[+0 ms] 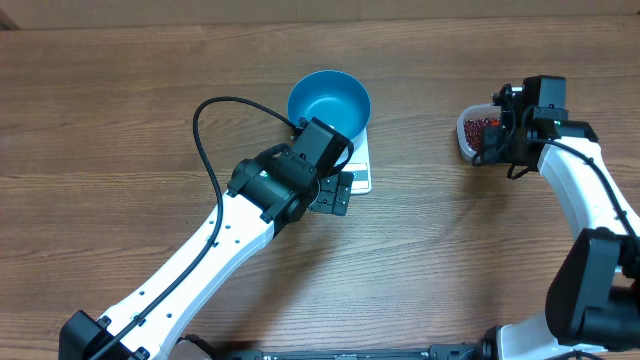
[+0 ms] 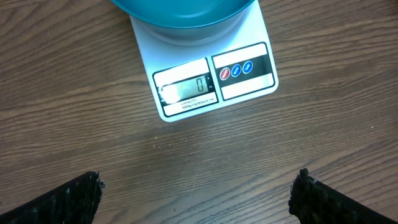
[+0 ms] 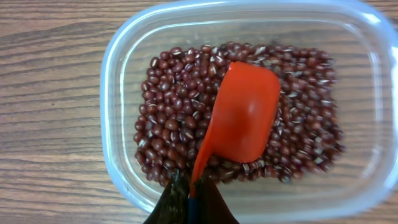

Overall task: Scoop item into bowl and weigh 150g on scale
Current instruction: 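Dip the scoop into the red beans with the right gripper, then drag the scoop through the beans to fill it, then lift the filled red scoop and carry it over the teal bowl, then tip the scoop with the right gripper to pour beans into the bowl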

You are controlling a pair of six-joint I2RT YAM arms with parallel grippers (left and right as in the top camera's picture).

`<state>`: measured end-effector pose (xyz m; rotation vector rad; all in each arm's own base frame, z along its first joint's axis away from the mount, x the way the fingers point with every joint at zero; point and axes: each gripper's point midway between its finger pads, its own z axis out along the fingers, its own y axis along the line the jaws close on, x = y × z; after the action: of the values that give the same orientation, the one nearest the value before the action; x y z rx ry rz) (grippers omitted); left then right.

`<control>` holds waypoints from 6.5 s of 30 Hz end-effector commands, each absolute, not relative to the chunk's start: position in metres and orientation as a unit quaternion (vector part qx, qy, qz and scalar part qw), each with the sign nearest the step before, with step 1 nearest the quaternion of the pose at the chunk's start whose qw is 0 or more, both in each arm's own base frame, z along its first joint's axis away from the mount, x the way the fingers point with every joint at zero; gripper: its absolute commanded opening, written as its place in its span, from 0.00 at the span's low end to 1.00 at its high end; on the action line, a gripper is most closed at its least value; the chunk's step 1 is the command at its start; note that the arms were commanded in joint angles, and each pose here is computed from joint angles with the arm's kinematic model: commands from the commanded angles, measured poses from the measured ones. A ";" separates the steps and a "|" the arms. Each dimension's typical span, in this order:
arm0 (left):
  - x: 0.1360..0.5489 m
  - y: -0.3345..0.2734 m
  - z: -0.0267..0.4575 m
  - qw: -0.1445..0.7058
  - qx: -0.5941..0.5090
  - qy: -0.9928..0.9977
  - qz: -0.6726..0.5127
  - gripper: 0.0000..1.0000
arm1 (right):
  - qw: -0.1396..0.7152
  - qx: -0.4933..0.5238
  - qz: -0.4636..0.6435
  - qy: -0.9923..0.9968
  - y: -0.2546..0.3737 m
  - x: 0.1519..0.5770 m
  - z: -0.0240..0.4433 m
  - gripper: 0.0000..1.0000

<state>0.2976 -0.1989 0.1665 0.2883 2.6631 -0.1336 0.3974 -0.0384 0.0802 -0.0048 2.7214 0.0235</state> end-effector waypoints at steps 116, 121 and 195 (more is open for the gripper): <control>0.298 -0.195 0.167 0.232 0.104 0.966 -0.043 1.00 | 0.279 0.168 0.462 0.825 -0.085 0.377 0.131 0.03; 0.298 -0.195 0.167 0.232 0.104 0.966 -0.043 1.00 | 0.284 0.164 0.488 0.809 -0.081 0.376 0.141 0.04; 0.298 -0.195 0.167 0.232 0.104 0.966 -0.043 1.00 | 0.384 -0.268 0.158 0.869 0.210 0.430 0.189 0.03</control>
<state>0.2974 -0.1987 0.1660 0.2886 2.6644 -0.1325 0.4214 0.2151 0.1658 -0.6701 2.2848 0.5071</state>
